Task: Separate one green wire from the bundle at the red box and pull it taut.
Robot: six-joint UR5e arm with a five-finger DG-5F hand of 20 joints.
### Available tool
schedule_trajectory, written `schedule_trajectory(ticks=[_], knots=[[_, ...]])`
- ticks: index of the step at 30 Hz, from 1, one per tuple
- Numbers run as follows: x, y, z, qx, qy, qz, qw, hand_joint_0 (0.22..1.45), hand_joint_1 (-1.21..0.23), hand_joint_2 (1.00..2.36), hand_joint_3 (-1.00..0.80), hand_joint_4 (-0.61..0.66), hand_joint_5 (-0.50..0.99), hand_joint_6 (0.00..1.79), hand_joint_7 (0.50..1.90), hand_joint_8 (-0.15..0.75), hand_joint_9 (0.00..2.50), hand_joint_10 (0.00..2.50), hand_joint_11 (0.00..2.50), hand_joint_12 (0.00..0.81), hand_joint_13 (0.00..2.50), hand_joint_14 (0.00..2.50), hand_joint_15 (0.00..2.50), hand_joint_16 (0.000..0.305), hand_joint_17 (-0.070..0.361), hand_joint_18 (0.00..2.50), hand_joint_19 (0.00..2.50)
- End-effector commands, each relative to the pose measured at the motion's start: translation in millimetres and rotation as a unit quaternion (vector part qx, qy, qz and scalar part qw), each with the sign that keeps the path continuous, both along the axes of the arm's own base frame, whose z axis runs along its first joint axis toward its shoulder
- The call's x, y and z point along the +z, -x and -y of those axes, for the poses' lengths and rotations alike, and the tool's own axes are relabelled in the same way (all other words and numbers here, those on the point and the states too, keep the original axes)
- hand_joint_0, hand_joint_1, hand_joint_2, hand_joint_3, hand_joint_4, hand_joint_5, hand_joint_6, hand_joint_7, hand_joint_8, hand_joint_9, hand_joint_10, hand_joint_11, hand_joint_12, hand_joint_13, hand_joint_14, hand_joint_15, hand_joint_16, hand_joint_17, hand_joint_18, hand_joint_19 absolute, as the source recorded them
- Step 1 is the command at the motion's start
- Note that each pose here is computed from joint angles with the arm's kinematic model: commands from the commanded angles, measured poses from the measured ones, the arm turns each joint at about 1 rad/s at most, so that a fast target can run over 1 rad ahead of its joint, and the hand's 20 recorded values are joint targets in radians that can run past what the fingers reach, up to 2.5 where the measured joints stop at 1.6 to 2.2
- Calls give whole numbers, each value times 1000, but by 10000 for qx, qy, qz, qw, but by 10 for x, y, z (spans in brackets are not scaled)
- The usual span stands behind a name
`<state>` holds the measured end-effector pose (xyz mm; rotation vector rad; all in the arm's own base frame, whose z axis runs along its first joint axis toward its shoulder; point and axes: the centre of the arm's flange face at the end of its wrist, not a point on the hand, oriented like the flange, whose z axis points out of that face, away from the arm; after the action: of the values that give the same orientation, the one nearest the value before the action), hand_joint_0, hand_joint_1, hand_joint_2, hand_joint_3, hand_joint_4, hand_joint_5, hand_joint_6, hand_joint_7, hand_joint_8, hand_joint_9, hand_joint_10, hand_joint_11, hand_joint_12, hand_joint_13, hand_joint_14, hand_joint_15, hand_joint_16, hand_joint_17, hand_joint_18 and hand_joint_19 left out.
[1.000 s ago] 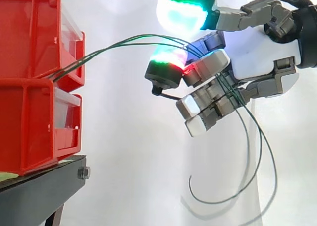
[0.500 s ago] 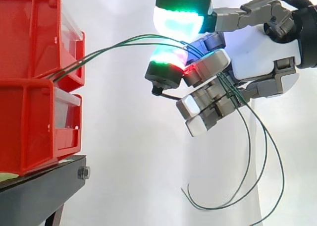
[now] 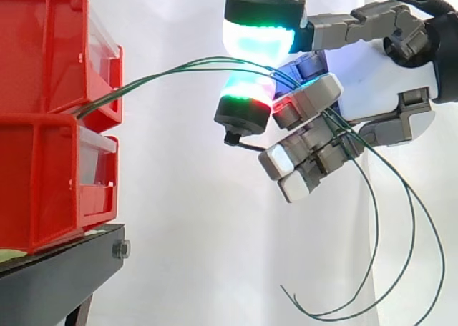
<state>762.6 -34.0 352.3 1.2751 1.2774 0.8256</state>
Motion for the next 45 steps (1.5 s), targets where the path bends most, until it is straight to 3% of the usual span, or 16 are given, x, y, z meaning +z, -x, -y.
schedule_trajectory(ticks=[1, 4, 5, 7, 8, 11, 15, 17, 21, 26, 33, 40, 44, 45], knots=[[40, 16, 2, -14, 0, 18, 10000, 572, -715, 1019, -36, 100, -120, 872, 1364, 354, 1344, 5, 1729, 460, 931, 21, 719, 67, 151, 899, 491], [151, 57, -2, -5, 3, 39, 10000, 576, -731, 1017, -11, 60, -115, 871, 1362, 347, 1353, 6, 1660, 451, 893, 20, 648, 67, 151, 898, 466], [169, 70, 1, -4, 13, 22, 10000, 577, -735, 1017, -8, 38, -115, 869, 1368, 340, 1303, 14, 1458, 435, 814, 16, 531, 66, 149, 871, 463], [277, 130, 12, 4, 69, -12, 10000, 576, -737, 1017, -4, 27, -114, 870, 1352, 337, 1234, 20, 1296, 424, 759, 14, 440, 66, 148, 861, 444], [303, 153, 20, -14, 101, -47, 9999, 576, -743, 1016, -2, 7, -112, 867, 1359, 312, 1137, 21, 890, 405, 676, 10, 297, 64, 144, 827, 411], [438, 238, 39, -69, 197, -107, 9997, 575, -749, 1015, -1, -16, -109, 861, 1357, 286, 948, 11, 445, 385, 571, 5, 139, 62, 140, 779, 339], [415, 297, 60, -170, 260, -315, 9990, 570, -765, 1014, -14, -57, -108, 842, 1345, 260, 734, 2, 104, 378, 433, 0, 19, 61, 138, 663, 255], [415, 297, 60, -169, 268, -317, 9990, 569, -770, 1013, -20, -64, -108, 836, 1341, 259, 694, 0, 49, 379, 417, 0, 3, 61, 137, 622, 228], [245, 322, 69, -189, 294, -422, 9985, 569, -773, 1013, -29, -58, -108, 832, 1341, 255, 667, 0, 29, 379, 399, 0, 4, 61, 138, 600, 216], [45, 292, 54, -198, 232, -249, 9992, 568, -770, 1015, -29, -44, -112, 831, 1376, 260, 700, 3, 111, 382, 409, 0, 22, 61, 136, 587, 239], [10, 255, 46, -198, 170, -64, 9996, 568, -764, 1017, -22, -4, -114, 835, 1382, 277, 772, 6, 216, 391, 443, 0, 52, 62, 139, 617, 263], [18, 240, 40, -183, 155, -4, 9997, 571, -750, 1017, -17, 18, -114, 852, 1353, 324, 919, 12, 437, 408, 543, 5, 145, 64, 145, 671, 298], [18, 247, 58, -275, 165, -8, 9995, 572, -746, 1017, -16, 28, -115, 853, 1356, 338, 976, 16, 517, 416, 625, 8, 200, 65, 146, 724, 314], [19, 256, 103, -404, 186, -13, 9990, 573, -746, 1016, -19, 33, -115, 853, 1353, 339, 983, 13, 540, 417, 640, 7, 213, 65, 147, 737, 319]])
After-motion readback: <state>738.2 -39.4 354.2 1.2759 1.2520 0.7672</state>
